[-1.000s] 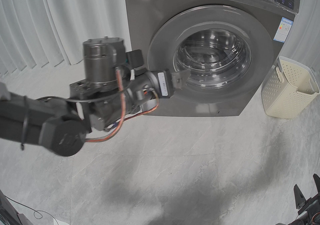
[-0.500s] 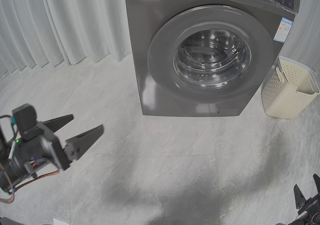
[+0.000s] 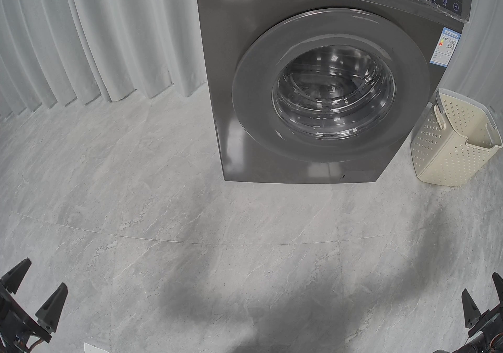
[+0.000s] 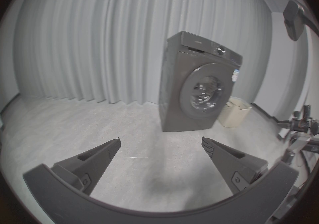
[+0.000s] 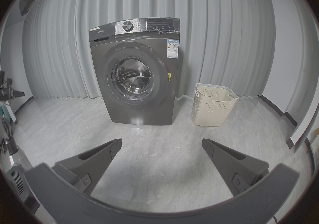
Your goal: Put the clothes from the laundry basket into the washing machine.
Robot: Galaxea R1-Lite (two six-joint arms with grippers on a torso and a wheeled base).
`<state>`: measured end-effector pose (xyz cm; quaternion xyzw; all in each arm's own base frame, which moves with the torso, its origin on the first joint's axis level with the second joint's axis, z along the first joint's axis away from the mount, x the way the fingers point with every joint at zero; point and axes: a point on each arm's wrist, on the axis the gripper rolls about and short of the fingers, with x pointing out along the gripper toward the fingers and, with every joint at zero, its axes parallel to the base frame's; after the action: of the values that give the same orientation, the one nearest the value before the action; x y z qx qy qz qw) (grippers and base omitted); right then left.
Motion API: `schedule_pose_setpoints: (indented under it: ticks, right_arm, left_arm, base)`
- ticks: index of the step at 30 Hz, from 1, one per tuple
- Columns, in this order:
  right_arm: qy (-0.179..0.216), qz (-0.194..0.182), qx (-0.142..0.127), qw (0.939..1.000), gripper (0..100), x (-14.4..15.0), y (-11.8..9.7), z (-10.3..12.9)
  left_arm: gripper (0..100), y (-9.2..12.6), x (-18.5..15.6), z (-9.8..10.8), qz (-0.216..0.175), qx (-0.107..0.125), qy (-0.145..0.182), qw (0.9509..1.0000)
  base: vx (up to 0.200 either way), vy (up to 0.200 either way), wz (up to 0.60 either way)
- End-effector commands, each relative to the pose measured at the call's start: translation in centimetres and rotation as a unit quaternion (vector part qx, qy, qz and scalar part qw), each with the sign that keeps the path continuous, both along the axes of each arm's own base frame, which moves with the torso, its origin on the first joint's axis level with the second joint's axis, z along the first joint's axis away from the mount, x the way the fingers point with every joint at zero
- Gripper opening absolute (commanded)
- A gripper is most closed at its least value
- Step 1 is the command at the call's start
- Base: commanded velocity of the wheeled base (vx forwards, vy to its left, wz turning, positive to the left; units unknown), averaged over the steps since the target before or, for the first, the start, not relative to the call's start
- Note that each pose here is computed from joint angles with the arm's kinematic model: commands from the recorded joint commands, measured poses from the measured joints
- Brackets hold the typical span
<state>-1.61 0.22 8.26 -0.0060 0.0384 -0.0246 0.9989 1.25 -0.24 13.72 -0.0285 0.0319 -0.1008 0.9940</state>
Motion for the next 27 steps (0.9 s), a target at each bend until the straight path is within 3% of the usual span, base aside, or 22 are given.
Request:
schedule_pose_setpoints:
  ticks: [1, 6, 10, 15, 18, 27]
  right_arm:
    - [0.009, 0.000, 0.001, 1.0000, 100, 0.10, -0.01, -0.49]
    - [0.009, 0.000, 0.001, 1.0000, 100, 0.10, -0.01, -0.49]
    - [0.009, 0.000, 0.001, 1.0000, 100, 0.10, -0.01, -0.49]
    - [0.008, 0.000, 0.001, 1.0000, 100, 0.09, -0.01, -0.45]
    - [0.009, 0.000, 0.001, 1.0000, 100, 0.10, -0.01, -0.49]
    - [0.009, 0.000, 0.001, 1.0000, 100, 0.10, -0.01, -0.49]
  left_arm:
    - [100, 0.24, -3.34, -5.45, 0.112, 0.018, -0.050, 0.9923]
    - [100, 0.24, -3.55, -5.51, 0.103, 0.018, -0.063, 0.9925]
    - [100, 0.21, -3.55, -5.49, 0.095, 0.007, -0.063, 0.9935]
    - [100, 0.04, -3.56, -5.48, 0.057, -0.011, -0.062, 0.9964]
    - [100, 0.03, -3.56, -5.49, 0.057, -0.008, -0.061, 0.9965]
    - [100, -0.04, -3.58, -5.50, 0.040, -0.010, -0.059, 0.9974]
  base:
    - [0.000, 0.000, 0.00]
    - [0.000, 0.000, 0.00]
    - [0.000, 0.000, 0.00]
    - [0.000, 0.000, 0.00]
    - [0.000, 0.000, 0.00]
    - [0.000, -0.200, 0.00]
